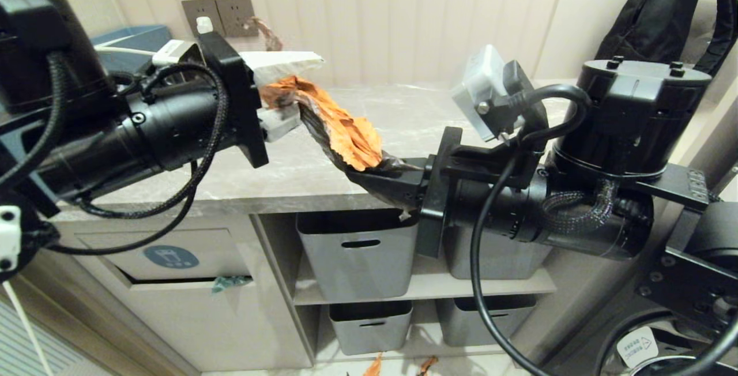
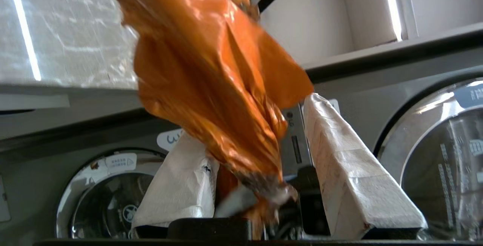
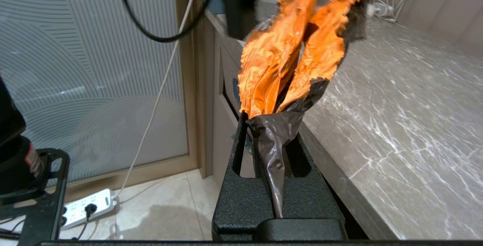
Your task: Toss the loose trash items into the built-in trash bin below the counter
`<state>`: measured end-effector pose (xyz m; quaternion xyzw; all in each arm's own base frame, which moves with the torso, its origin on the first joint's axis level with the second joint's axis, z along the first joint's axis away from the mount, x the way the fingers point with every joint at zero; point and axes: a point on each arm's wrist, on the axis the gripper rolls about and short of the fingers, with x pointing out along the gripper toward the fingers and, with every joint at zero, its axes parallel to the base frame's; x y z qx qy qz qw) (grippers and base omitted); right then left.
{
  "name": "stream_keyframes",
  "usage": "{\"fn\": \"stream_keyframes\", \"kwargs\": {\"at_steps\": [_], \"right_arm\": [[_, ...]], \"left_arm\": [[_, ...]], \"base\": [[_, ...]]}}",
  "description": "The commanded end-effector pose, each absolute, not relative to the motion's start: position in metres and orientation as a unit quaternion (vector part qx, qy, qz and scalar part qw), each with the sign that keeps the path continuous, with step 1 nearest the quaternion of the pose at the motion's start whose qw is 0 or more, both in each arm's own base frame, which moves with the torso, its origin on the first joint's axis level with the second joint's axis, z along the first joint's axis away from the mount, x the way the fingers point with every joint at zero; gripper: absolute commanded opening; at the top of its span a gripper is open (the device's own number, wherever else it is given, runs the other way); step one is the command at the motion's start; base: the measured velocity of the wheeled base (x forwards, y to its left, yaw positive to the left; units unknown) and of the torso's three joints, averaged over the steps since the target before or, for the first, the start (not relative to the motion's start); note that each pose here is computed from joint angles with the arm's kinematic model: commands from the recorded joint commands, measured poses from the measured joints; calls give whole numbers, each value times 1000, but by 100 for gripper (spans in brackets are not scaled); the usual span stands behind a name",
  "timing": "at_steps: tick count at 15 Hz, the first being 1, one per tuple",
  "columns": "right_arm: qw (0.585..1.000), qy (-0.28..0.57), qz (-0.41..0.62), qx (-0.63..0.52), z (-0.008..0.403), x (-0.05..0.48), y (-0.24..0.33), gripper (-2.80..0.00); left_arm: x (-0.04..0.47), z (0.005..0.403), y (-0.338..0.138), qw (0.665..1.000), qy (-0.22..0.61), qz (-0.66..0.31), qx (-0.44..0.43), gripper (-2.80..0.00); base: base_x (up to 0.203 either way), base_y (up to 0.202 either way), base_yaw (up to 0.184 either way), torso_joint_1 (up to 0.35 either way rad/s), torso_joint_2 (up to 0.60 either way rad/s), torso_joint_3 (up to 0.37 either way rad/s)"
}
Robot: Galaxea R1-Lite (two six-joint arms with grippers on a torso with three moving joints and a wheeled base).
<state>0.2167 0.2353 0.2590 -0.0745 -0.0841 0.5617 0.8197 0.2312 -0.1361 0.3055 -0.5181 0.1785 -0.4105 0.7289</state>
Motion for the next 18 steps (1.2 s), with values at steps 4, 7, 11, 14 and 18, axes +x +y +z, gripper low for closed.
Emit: {"fn": "stream_keyframes", "kwargs": {"at_steps": [4, 7, 11, 14, 18], "right_arm": [[819, -91, 561, -74, 262, 213, 235, -280], [818, -96, 562, -73, 265, 207, 237, -280], [816, -100, 564, -73, 268, 201, 235, -280], [814, -105, 567, -72, 271, 198, 235, -280], [814, -109, 566, -72, 274, 196, 233, -280]], "left_arm": [[193, 309, -119, 723, 170, -424, -519, -280], [186, 308, -119, 720, 173, -429, -518, -280], [187, 307, -123, 718, 177, -431, -517, -280], [188, 305, -124, 719, 181, -429, -516, -280], [193, 301, -131, 728, 175, -408, -522, -280]], "base": [[0, 0, 0, 0, 0, 0], [0, 0, 0, 0, 0, 0], [0, 0, 0, 0, 0, 0], [0, 0, 0, 0, 0, 0], [0, 0, 0, 0, 0, 0]]}}
